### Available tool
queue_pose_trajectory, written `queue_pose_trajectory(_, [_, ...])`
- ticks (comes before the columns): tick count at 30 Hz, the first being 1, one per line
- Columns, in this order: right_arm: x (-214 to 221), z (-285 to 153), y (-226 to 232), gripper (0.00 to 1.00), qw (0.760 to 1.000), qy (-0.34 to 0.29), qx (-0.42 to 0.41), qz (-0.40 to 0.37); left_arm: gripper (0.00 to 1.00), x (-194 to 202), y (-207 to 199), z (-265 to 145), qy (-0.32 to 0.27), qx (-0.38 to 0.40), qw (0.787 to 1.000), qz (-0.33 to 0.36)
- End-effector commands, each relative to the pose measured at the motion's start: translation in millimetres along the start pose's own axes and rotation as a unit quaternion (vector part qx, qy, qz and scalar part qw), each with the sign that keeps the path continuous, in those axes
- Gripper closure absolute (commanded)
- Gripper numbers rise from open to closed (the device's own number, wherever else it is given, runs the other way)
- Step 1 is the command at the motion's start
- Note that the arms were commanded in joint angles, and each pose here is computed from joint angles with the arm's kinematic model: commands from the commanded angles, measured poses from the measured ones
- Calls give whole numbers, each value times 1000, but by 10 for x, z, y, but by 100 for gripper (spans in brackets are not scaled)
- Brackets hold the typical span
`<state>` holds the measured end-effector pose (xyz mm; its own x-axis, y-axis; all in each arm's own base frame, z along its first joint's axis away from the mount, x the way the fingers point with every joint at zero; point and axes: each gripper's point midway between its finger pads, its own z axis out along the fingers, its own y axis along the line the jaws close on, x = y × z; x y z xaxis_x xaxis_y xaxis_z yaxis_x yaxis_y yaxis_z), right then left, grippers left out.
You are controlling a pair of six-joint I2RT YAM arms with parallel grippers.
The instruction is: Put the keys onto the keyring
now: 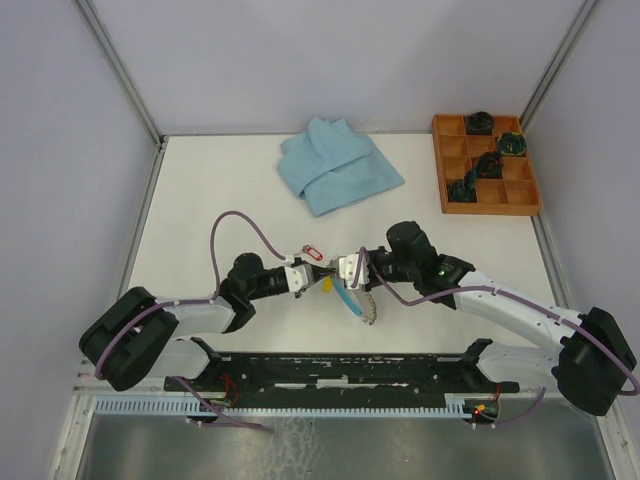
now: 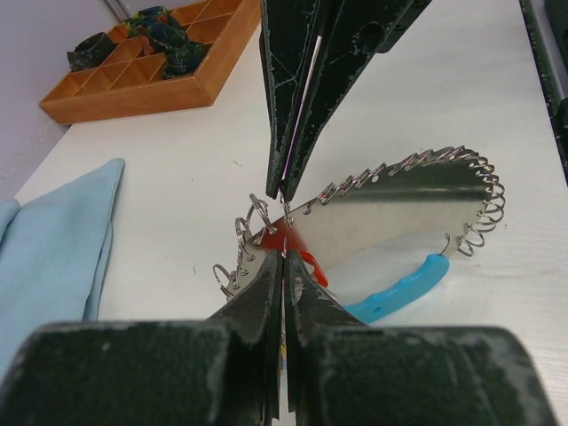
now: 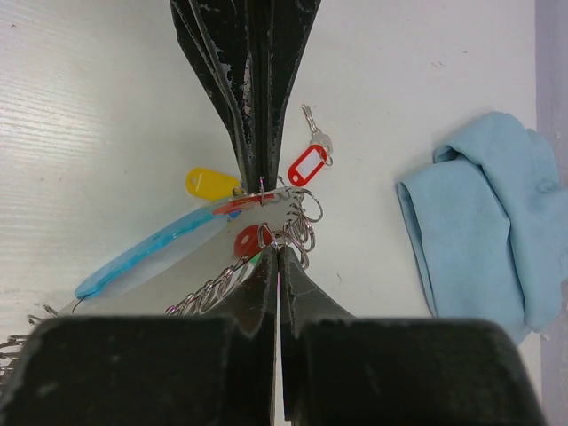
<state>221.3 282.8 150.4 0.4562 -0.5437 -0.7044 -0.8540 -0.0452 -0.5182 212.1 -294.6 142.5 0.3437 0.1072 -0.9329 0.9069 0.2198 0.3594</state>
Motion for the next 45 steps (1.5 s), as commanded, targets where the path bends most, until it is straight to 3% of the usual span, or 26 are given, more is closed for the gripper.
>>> queue_pose_trajectory(1, [-244, -51, -183, 99, 998, -40, 33, -19, 97, -198, 129, 65, -21, -9, 999, 38])
queue_pose_trajectory(45, [-260, -34, -205, 99, 998, -45, 40, 3, 97, -262, 128, 133, -31, -3, 999, 9])
